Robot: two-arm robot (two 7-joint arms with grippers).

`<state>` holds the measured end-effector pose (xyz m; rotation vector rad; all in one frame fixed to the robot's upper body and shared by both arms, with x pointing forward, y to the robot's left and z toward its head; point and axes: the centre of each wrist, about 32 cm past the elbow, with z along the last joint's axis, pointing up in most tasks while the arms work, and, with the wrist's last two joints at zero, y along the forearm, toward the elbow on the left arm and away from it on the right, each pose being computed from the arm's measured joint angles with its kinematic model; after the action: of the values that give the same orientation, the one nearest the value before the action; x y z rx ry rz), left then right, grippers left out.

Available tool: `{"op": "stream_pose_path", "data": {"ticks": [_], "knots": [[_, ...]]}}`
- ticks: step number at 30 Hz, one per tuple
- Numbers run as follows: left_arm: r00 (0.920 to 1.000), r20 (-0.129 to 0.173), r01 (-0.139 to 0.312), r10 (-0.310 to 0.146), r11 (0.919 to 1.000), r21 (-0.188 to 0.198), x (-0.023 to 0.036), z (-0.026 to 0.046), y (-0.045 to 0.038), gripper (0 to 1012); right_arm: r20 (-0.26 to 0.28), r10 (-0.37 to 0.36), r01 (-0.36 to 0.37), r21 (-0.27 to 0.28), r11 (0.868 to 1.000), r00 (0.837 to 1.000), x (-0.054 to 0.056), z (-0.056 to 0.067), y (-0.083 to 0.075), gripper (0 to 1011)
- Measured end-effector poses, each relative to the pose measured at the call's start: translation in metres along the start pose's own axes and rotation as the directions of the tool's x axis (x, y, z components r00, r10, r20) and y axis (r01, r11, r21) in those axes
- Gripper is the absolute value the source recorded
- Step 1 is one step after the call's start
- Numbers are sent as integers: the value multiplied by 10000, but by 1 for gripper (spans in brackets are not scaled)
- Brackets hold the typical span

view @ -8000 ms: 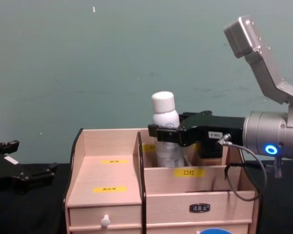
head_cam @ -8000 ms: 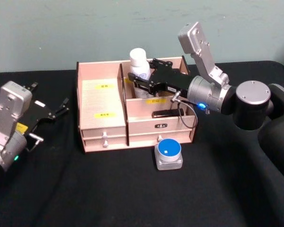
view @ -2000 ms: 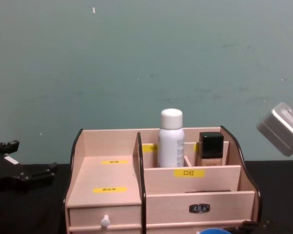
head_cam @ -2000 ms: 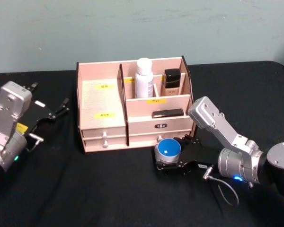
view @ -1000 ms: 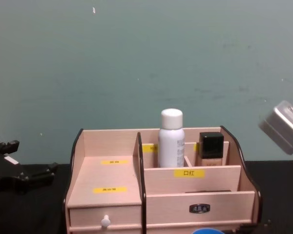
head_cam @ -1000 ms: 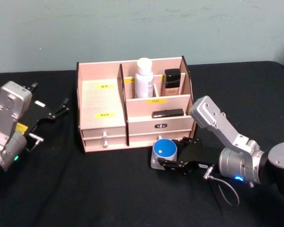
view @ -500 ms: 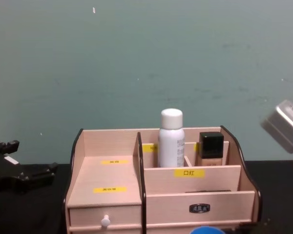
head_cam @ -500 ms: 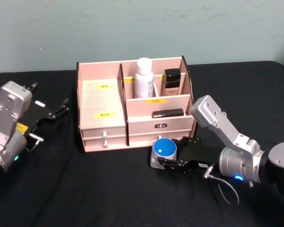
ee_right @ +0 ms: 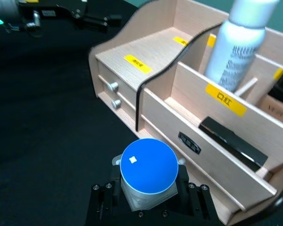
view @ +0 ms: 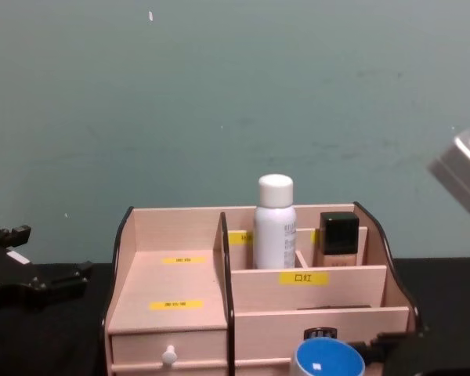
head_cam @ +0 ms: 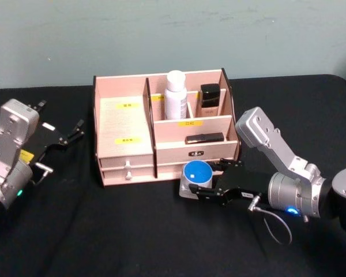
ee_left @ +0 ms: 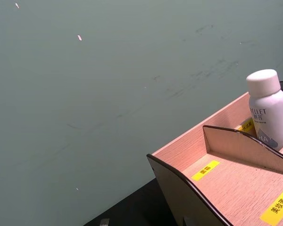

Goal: Pick up the facial cleanser and watermelon frost from the table and place them into the tiered storage box.

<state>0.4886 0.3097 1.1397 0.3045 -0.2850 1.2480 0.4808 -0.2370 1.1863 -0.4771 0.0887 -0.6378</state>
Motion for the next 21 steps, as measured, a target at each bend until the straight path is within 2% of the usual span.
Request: {"op": "stream_pose_path", "data": {"ticks": [9, 21], "knots": [[10000, 1, 0, 0, 10000, 0, 0, 0, 0, 1010, 275, 482, -490, 260, 9985, 9985, -63, 193, -56, 716], [10000, 0, 0, 0, 10000, -1, 0, 0, 0, 1010, 931, 1432, -1509, 822, 9851, 9853, -173, 584, -23, 716]]}}
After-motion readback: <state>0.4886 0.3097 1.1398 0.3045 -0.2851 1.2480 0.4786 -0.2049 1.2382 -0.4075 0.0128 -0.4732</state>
